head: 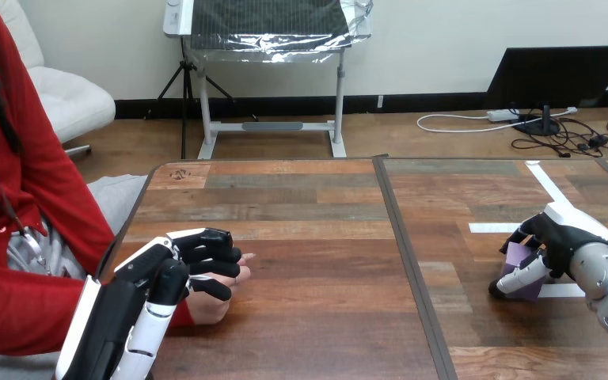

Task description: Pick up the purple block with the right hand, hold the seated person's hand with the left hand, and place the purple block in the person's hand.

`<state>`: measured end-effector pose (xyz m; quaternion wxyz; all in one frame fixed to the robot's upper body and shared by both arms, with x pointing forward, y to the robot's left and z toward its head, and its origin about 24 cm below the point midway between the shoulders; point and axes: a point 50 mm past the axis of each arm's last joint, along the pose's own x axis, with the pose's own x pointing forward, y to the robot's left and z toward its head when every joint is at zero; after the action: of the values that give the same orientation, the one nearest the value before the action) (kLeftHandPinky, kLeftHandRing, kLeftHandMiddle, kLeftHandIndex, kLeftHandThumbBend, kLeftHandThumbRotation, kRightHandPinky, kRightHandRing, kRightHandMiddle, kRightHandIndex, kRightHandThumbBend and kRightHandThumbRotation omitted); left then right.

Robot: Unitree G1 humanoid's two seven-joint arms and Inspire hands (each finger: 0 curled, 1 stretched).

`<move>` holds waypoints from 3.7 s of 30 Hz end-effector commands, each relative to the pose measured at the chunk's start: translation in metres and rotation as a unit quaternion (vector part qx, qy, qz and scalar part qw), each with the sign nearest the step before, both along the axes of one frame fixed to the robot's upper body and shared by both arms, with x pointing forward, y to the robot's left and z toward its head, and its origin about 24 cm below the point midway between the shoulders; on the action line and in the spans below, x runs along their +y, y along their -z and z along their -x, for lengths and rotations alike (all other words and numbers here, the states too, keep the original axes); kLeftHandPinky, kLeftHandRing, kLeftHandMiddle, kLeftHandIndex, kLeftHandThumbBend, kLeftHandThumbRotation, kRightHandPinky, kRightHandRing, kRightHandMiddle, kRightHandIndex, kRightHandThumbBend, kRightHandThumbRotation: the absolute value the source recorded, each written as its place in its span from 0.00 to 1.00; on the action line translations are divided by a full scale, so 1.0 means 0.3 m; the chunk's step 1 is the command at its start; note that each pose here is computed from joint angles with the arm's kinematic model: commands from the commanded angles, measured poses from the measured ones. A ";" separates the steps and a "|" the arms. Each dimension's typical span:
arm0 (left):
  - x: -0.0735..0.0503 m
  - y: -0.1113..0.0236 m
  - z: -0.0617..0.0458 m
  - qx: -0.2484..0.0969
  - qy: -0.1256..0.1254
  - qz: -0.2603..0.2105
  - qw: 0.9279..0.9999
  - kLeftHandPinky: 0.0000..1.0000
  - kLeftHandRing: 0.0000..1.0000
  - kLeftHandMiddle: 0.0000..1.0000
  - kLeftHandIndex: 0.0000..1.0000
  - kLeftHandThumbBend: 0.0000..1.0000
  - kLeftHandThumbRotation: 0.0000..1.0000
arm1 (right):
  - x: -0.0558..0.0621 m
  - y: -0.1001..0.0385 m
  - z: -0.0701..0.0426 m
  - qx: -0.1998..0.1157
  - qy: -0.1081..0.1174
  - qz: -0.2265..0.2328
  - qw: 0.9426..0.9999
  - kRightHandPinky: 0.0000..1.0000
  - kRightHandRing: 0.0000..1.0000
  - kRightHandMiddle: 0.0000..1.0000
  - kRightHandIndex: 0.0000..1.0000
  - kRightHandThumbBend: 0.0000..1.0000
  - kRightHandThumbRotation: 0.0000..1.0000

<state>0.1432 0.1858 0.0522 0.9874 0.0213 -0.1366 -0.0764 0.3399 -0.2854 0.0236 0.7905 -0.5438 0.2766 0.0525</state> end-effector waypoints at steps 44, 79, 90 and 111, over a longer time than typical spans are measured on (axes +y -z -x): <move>0.003 -0.048 -0.020 -0.036 -0.005 -0.008 0.999 0.54 0.64 0.65 0.64 0.64 0.88 | -0.011 -0.087 -0.047 -0.060 0.008 -0.004 0.998 0.44 0.49 0.55 0.54 0.78 0.00; 0.069 -0.074 -0.031 -0.062 -0.126 -0.276 0.951 0.61 0.68 0.70 0.68 0.69 0.62 | 0.015 -0.116 -0.070 -0.102 0.002 -0.029 0.994 0.38 0.44 0.51 0.52 0.81 0.00; 0.107 -0.104 -0.062 -0.082 -0.169 -0.393 0.900 0.62 0.74 0.78 0.75 0.90 0.42 | 0.034 -0.127 -0.082 -0.111 -0.012 -0.037 0.993 0.39 0.44 0.50 0.53 0.80 0.00; 0.173 -0.132 -0.179 -0.114 -0.171 -0.551 0.809 0.64 0.75 0.78 0.76 1.00 0.27 | 0.064 -0.140 -0.094 -0.131 -0.032 -0.056 0.989 0.39 0.44 0.50 0.52 0.82 0.00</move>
<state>0.1781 0.2353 0.0791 0.8125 0.5622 -0.1502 0.0342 0.3454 -0.2769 0.0301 0.8268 -0.5158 0.2194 0.0474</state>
